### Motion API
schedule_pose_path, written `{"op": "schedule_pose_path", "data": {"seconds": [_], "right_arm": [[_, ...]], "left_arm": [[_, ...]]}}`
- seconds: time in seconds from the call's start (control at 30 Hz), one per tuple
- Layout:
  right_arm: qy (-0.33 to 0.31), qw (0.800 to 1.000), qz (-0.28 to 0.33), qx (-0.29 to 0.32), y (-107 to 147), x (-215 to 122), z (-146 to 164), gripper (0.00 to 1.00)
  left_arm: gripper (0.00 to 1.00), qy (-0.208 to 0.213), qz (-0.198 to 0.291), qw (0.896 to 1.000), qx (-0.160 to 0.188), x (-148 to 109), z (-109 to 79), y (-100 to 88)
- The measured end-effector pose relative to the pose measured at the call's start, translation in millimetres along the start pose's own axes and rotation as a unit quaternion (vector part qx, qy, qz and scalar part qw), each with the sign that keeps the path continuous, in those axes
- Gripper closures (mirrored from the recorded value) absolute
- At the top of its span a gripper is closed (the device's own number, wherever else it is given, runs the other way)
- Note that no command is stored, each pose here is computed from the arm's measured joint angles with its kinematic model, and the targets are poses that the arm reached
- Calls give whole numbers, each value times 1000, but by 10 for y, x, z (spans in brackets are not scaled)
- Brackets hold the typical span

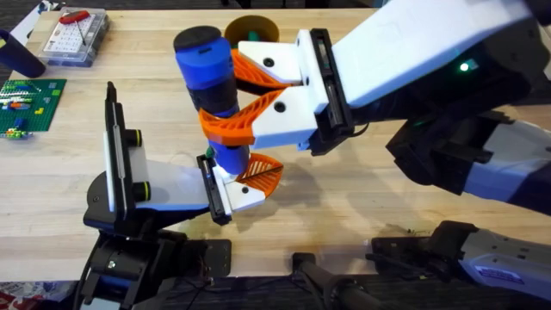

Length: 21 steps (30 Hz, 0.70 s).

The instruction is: Pick up the gripper from the table and insert it into the empty holder that is missing its gripper. Then pick up a screw, insert it into the mounting hole, and use the screwdriver to tighten it. Finally, clean up the table by picking up the vegetable and placing it into the bucket.

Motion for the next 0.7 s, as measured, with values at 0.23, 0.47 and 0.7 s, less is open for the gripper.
{"op": "schedule_pose_path", "data": {"seconds": [0.23, 0.47, 0.7], "right_arm": [[3, 1000, 5, 10, 29, 0, -15, 944], [0, 1000, -1, 11, 0, -4, -4, 944], [10, 999, 5, 45, -8, -30, -58, 944]], "left_arm": [[986, 2, 5, 1000, -10, 0, -10, 31], [986, 2, 5, 1000, -9, 0, -9, 30], [986, 2, 5, 1000, -9, 0, -9, 30]]}}
Point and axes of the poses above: each hand's point on the last joint's axis, 136 mm out from that joint toward the fingers, its own x axis out along the fingers, its own z axis along the line the jaws close on, y = z × x, the point moved 3 cm from there along -x, back along the fingers, and after that the axes turned 14 degrees about x, right-handed, at the moved point
